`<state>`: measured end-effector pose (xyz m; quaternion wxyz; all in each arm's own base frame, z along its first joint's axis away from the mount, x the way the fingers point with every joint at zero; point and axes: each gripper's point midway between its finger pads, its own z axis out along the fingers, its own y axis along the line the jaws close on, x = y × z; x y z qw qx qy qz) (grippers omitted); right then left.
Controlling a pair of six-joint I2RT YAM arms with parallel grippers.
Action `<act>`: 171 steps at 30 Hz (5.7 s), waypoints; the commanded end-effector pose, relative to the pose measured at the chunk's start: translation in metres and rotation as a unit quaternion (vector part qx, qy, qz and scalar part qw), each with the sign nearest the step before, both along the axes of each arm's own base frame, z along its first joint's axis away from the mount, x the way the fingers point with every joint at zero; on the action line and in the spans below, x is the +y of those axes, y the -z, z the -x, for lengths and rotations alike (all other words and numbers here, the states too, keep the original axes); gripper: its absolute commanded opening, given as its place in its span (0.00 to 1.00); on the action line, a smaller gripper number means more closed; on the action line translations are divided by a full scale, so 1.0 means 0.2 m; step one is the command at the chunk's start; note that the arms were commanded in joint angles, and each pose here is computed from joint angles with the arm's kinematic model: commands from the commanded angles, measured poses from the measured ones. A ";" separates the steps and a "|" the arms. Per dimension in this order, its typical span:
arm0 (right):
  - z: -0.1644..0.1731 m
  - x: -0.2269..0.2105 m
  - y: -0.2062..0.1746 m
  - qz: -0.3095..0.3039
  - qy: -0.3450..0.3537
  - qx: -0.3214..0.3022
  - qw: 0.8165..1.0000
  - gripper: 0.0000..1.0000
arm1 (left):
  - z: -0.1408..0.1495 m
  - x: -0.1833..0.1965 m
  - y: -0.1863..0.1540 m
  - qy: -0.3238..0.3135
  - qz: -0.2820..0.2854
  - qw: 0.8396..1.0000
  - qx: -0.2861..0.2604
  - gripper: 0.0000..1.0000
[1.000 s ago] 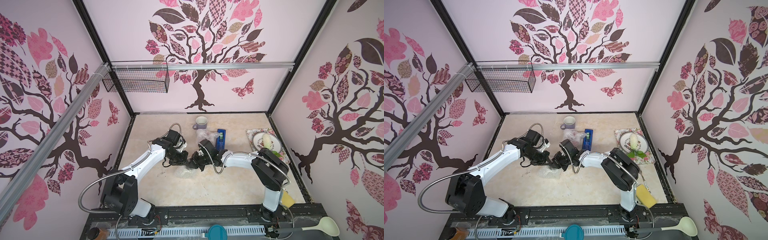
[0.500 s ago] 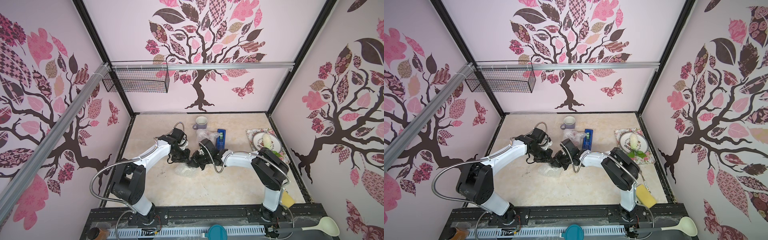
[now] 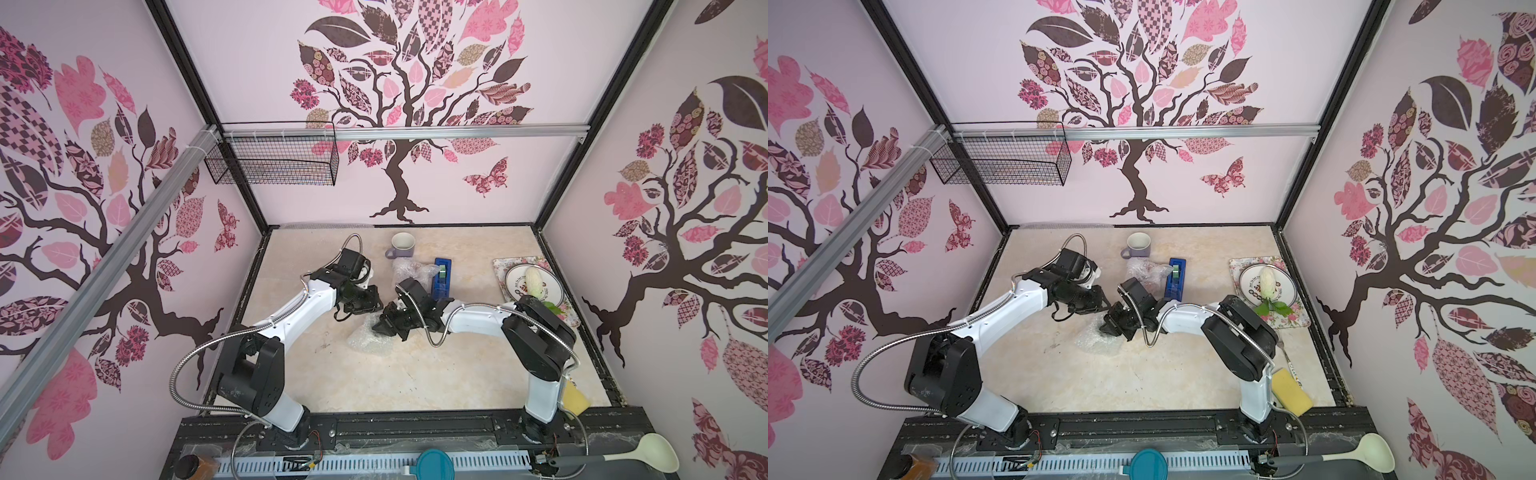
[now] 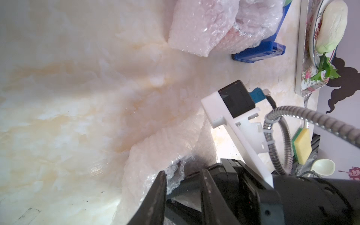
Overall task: Wrap mugs in bubble wrap
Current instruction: Stick the tape on the bubble wrap.
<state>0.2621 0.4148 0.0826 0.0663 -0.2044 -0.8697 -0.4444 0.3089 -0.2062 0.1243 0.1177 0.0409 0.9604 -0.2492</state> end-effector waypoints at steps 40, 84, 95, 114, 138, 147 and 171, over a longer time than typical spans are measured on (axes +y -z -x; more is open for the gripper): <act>0.04 -0.07 0.20 0.051 0.013 0.041 0.998 0.00 | 0.49 0.06 0.12 0.006 0.077 0.986 0.148 0.00; 0.03 -0.09 0.19 0.074 0.016 0.034 0.997 0.00 | 0.32 0.16 0.02 -0.045 0.052 0.995 0.072 0.08; 0.02 -0.10 0.14 0.098 0.004 0.024 0.995 0.06 | 0.38 0.28 0.27 -0.059 -0.029 0.990 0.125 0.24; -0.01 -0.10 -0.07 0.127 -0.005 0.010 0.992 0.50 | 0.37 0.25 0.30 -0.057 -0.017 0.990 0.129 0.21; -0.08 -0.12 -0.33 0.079 0.015 -0.020 0.997 0.69 | 0.35 0.23 0.25 -0.063 -0.004 0.991 0.121 0.17; -0.07 -0.08 -0.38 0.062 0.003 -0.009 0.998 0.74 | 0.32 0.20 0.19 -0.068 0.015 0.991 0.113 0.17; -0.11 0.06 -0.14 0.061 -0.015 -0.002 0.998 0.76 | 0.15 0.18 -0.09 -0.086 0.052 0.995 0.010 0.22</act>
